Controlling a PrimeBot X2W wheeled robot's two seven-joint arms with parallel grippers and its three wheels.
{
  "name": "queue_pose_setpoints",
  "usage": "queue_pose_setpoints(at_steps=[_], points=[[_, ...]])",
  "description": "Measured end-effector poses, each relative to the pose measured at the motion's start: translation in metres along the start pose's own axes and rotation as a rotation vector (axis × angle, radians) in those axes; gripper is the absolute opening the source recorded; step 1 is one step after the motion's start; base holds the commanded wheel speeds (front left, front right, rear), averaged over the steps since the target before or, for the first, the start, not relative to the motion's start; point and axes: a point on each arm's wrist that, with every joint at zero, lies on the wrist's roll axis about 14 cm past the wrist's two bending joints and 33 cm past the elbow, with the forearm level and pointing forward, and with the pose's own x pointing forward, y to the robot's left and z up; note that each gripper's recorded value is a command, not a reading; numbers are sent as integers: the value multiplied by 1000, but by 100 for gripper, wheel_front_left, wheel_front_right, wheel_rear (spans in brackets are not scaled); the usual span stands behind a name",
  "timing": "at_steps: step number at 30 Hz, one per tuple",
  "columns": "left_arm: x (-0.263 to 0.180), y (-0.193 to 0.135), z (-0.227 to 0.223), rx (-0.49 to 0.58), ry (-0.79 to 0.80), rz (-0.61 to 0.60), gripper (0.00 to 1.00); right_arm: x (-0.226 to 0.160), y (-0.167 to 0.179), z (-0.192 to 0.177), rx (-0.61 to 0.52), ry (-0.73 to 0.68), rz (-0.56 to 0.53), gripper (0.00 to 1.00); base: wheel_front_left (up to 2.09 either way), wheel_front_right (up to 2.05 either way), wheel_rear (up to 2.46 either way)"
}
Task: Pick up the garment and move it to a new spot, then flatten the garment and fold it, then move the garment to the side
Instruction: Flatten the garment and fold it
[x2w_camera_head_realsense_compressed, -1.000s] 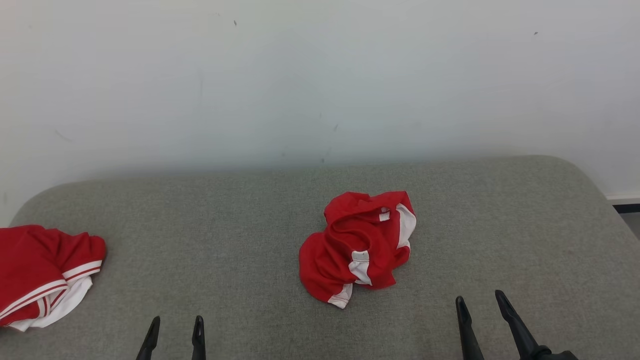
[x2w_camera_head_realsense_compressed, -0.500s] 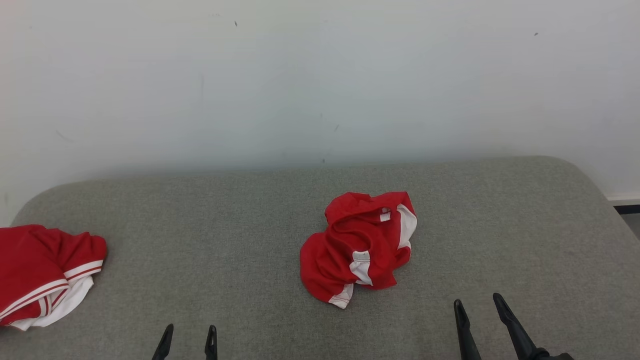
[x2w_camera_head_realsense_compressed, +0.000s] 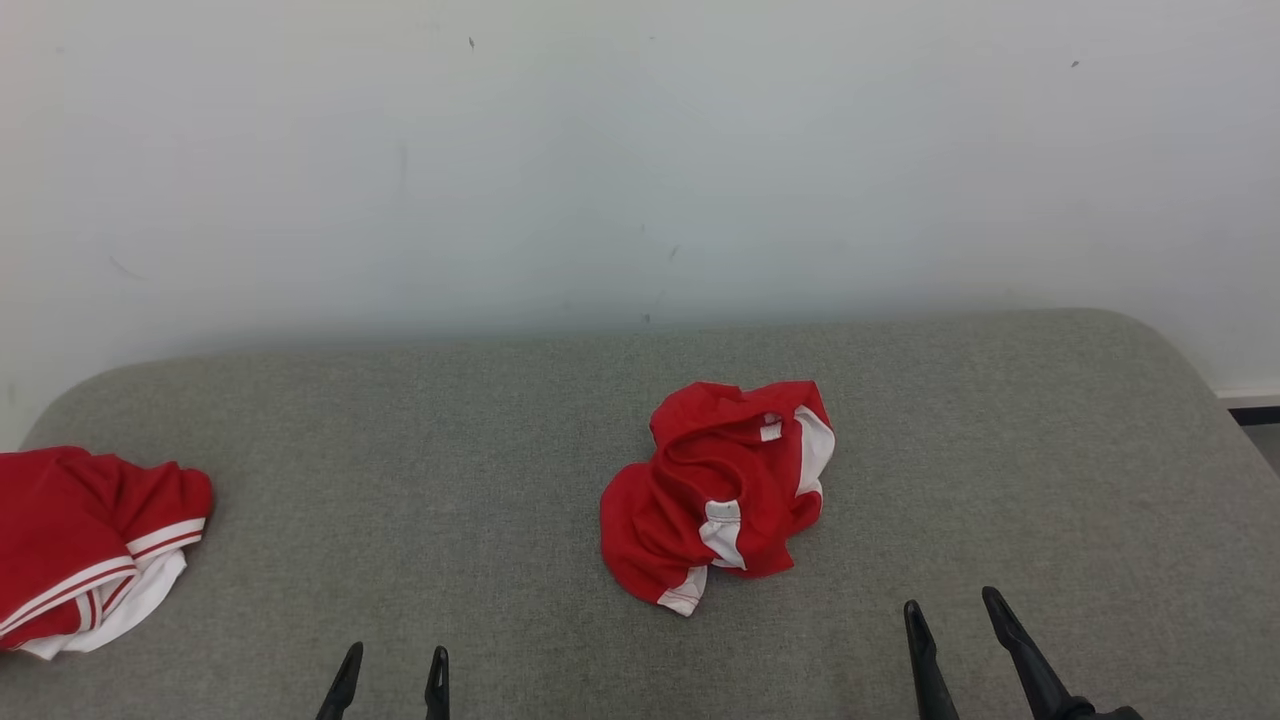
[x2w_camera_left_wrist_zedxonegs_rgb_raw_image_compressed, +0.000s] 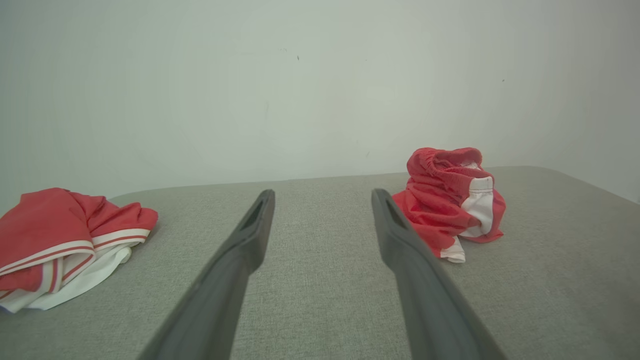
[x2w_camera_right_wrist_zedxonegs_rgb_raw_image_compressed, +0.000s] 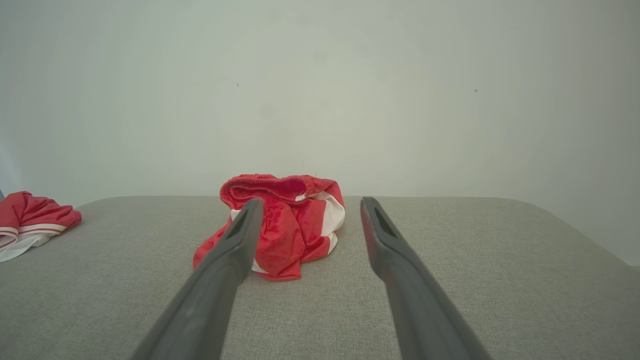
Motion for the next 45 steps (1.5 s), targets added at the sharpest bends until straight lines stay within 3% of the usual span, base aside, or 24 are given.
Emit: queue_pose_setpoints(at_steps=[18, 24, 32, 40, 45], points=[[-2, 2, -3, -9, 9, 3, 100, 1, 3, 0, 2, 1, 11, 100, 0, 0, 0], [27, -28, 9, 61, -33, -154, 100, 3, 3, -2, 4, 6, 7, 100, 0, 0, 0], [79, -104, 23, 73, -82, -446, 100, 5, -13, -2, -11, 11, -41, 100, 0, 0, 0], [99, -157, -10, 128, 14, -687, 100, 4, -29, -3, -13, 18, -97, 100, 0, 0, 0], [116, -175, -27, 179, 59, -767, 100, 4, -39, -6, -13, 29, -129, 100, 0, 0, 0]])
